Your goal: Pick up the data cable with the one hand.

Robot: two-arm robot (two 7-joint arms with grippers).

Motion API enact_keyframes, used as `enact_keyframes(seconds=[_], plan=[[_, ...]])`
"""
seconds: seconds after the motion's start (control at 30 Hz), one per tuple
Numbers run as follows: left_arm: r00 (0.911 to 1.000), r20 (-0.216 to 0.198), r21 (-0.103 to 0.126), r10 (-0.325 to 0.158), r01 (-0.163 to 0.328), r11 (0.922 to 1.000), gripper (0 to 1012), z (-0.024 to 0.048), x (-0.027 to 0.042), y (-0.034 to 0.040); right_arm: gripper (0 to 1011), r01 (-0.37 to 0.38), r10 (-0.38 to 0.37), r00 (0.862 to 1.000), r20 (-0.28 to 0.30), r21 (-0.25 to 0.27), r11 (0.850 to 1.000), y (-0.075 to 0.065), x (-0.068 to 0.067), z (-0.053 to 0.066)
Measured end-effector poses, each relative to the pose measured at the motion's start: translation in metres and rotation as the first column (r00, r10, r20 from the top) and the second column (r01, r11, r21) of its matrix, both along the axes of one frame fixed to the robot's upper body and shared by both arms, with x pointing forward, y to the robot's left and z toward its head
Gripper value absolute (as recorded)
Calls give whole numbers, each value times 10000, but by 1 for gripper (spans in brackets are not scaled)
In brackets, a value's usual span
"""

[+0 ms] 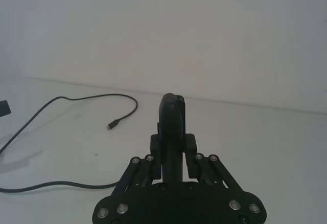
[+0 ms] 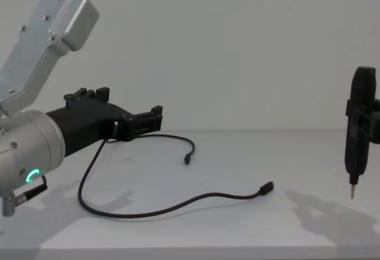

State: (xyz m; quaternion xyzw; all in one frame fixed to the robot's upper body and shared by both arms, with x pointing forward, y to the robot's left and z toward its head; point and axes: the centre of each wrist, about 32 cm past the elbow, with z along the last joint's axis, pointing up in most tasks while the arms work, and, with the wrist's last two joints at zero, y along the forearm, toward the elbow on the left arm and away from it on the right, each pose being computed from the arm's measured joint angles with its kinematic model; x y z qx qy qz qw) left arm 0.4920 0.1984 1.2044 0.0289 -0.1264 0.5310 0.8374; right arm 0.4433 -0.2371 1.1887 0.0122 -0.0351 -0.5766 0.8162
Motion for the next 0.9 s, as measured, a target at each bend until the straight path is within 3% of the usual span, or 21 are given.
enact_keyframes(seconds=[0.9], plan=[[10000, 0, 0, 0, 0, 10000, 1001, 0, 0, 0, 269, 0, 0, 10000, -1, 0, 10000, 0, 0, 0]])
